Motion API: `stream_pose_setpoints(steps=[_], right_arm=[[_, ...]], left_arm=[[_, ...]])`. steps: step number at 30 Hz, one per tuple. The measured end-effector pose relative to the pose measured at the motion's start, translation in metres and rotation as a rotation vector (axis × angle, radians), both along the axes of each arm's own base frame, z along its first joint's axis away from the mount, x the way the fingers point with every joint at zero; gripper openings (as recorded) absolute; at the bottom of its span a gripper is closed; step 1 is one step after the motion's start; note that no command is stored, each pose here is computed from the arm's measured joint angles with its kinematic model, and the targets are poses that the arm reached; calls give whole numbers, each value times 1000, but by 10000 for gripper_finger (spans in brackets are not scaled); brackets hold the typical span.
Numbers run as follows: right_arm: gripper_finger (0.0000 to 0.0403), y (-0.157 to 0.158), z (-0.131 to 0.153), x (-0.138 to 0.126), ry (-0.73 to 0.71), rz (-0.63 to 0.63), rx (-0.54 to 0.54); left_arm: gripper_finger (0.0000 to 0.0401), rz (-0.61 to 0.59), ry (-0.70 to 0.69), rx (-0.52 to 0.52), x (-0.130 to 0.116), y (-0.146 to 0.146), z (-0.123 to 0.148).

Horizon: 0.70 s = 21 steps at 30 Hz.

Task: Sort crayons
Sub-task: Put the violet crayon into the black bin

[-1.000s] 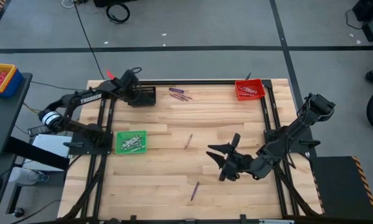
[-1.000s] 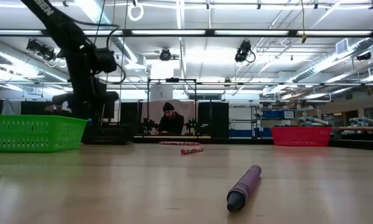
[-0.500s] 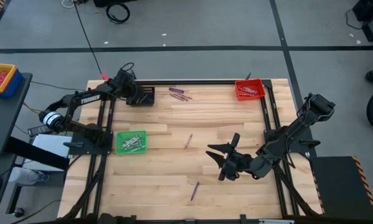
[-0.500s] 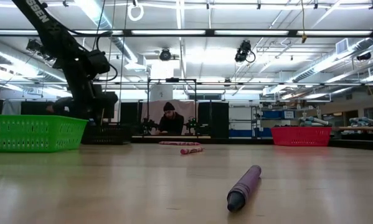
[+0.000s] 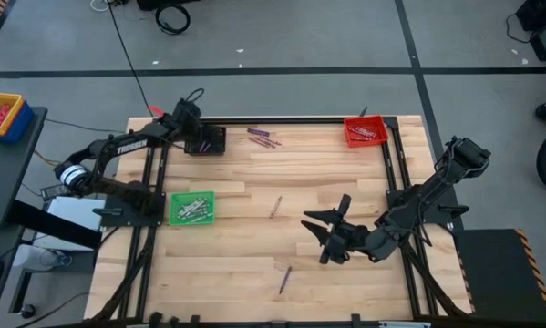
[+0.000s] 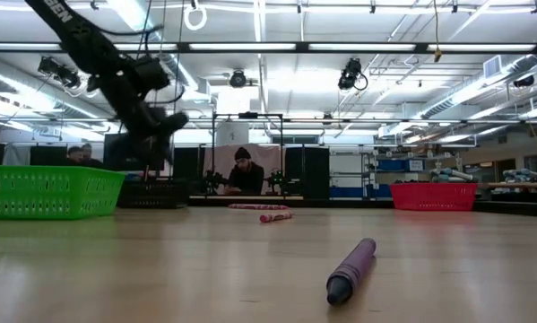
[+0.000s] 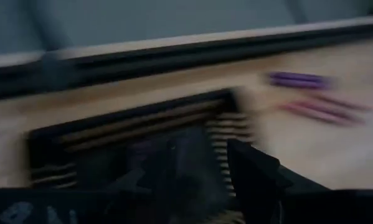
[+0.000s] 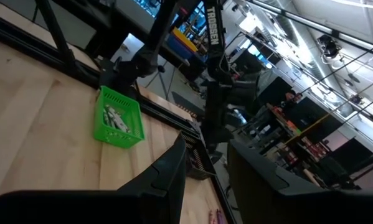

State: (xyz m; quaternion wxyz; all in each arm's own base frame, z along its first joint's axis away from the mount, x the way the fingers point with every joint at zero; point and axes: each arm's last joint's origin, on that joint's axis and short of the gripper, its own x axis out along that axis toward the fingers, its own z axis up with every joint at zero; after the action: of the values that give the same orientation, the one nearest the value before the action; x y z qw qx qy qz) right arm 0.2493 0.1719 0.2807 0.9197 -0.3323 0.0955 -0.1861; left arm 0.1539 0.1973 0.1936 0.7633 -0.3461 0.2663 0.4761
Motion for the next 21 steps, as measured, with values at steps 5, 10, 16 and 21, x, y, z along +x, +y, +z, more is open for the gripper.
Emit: stream_pose_setpoints(steps=[5, 10, 16, 21], right_arm=[[123, -3, 0, 2, 0, -13, 0], [123, -7, 0, 5, 1, -13, 1], [123, -10, 0, 9, 4, 18, 8], [123, -11, 0, 10, 1, 33, 16]], left_arm=[[153, -254, -179, 68, 45, -39, 21], [153, -514, -319, 91, 97, -118, 31], [153, -735, -359, 173, 120, -240, 24], [153, -847, -387, 224, 113, -306, 12]])
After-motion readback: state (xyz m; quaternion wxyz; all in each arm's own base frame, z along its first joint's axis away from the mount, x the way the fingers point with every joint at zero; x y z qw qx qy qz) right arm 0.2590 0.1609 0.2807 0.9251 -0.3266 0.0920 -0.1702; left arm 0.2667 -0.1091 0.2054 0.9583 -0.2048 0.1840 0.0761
